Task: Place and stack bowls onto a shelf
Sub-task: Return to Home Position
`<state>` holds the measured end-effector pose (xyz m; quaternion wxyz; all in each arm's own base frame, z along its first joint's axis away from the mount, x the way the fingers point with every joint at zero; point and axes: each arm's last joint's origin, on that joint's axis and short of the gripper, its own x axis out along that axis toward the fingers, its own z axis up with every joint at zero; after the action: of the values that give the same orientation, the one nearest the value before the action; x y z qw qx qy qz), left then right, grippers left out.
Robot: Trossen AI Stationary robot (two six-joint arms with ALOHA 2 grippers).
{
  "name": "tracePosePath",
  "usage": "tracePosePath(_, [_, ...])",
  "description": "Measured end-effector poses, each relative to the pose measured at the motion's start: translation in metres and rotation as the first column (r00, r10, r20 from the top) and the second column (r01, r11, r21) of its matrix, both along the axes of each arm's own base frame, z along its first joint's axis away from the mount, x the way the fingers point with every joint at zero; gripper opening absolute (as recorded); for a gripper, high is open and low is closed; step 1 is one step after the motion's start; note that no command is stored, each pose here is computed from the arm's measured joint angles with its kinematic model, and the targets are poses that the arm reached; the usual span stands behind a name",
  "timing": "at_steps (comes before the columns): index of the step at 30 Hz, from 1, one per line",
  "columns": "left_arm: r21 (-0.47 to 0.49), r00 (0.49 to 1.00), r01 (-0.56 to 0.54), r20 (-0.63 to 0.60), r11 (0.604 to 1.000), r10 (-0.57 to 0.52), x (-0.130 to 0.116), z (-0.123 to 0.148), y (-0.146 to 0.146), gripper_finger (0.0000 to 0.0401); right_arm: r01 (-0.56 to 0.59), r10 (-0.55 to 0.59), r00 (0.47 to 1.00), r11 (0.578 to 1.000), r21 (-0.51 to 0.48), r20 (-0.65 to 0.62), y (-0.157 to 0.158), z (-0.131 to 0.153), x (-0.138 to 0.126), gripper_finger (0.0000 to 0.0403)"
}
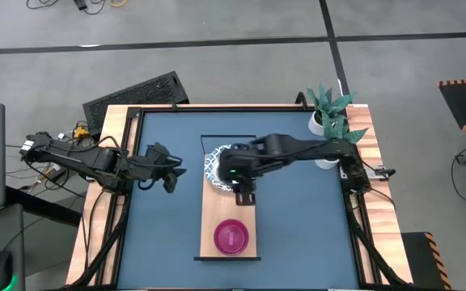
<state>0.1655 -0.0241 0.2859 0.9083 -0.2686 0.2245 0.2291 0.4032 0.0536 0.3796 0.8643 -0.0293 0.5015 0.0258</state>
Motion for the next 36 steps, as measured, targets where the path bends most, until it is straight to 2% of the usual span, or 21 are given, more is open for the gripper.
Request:
tracePosePath(2, [-0.004, 1.0, 0.001, 0.005, 1.0, -0.001, 0.0, 0.0, 0.0, 0.0162, -0.003, 0.003, 0.998, 1.0, 0.0, 0.07, 0.013, 0.023, -0.018, 0.0212])
tracePosePath(6, [0.05, 0.999, 0.039, -0.028, 0.998, -0.038, 0.0, -0.001, 0.0, 0.0162, -0.039, 0.052, 0.986, 0.996, -0.084, 0.155, 0.045, 0.065, -0.073, 0.0208])
tracePosePath(8, [0.101, 0.996, 0.073, -0.065, 0.992, -0.067, -0.001, -0.002, 0.0, 0.0162, -0.003, 0.033, 0.98, 0.989, -0.151, 0.195, 0.057, 0.084, -0.109, 0.0208])
tracePosePath(10, [0.14, 0.992, 0.103, -0.085, 0.985, -0.091, -0.001, -0.002, 0.0, 0.0162, 0.103, -0.044, 0.965, 0.97, -0.219, 0.258, 0.062, 0.101, -0.15, 0.0209])
tracePosePath(12, [0.153, 0.991, 0.112, -0.092, 0.982, -0.099, -0.002, -0.002, 0.0, 0.0162, 0.23, -0.137, 0.912, 0.951, -0.207, 0.386, 0.066, 0.116, -0.184, 0.0209])
tracePosePath(13, [0.149, 0.992, 0.109, -0.086, 0.983, -0.097, -0.001, -0.002, 0.0, 0.0162, 0.247, -0.142, 0.888, 0.949, -0.194, 0.438, 0.065, 0.123, -0.202, 0.0209])
tracePosePath(16, [0.141, 0.992, 0.118, -0.058, 0.983, -0.111, 0.0, 0.0, 0.0, 0.0162, 0.183, -0.094, 0.866, 0.974, -0.137, 0.491, 0.067, 0.126, -0.253, 0.0208])
tracePosePath(18, [0.161, 0.986, 0.164, -0.034, 0.973, -0.161, 0.003, 0.004, -0.002, 0.0162, 0.161, -0.083, 0.859, 0.981, -0.112, 0.505, 0.061, 0.118, -0.278, 0.0208])
tracePosePath(19, [0.167, 0.982, 0.188, -0.009, 0.968, -0.19, 0.005, 0.006, -0.003, 0.0162, 0.192, -0.121, 0.839, 0.978, -0.082, 0.531, 0.058, 0.112, -0.288, 0.0208])
tracePosePath(21, [0.185, 0.968, 0.235, 0.043, 0.954, -0.246, 0.008, 0.012, -0.005, 0.0162, 0.248, -0.207, 0.789, 0.969, 0.007, 0.579, 0.045, 0.096, -0.309, 0.0208])
tracePosePath(24, [0.238, 0.94, 0.286, 0.119, 0.928, -0.32, 0.012, 0.021, -0.007, 0.0162, 0.303, -0.304, 0.686, 0.945, 0.121, 0.661, 0.029, 0.06, -0.331, 0.0208])
tracePosePath(27, [0.288, 0.9, 0.333, 0.186, 0.898, -0.394, 0.011, 0.031, -0.008, 0.0162, 0.32, -0.368, 0.597, 0.924, 0.21, 0.712, 0.025, 0.014, -0.34, 0.0208])
tracePosePath(30, [0.311, 0.857, 0.383, 0.233, 0.87, -0.46, 0.004, 0.039, -0.007, 0.0162, 0.316, -0.41, 0.531, 0.908, 0.276, 0.741, 0.029, -0.035, -0.342, 0.0208])
tracePosePath(33, [0.318, 0.825, 0.39, 0.296, 0.864, -0.482, -0.008, 0.043, -0.003, 0.0162, 0.299, -0.475, 0.446, 0.878, 0.374, 0.758, 0.033, -0.073, -0.344, 0.0208])
tracePosePath(36, [0.334, 0.78, 0.378, 0.388, 0.863, -0.492, -0.022, 0.038, 0.002, 0.0162, 0.253, -0.538, 0.384, 0.843, 0.475, 0.75, 0.039, -0.096, -0.347, 0.0208])
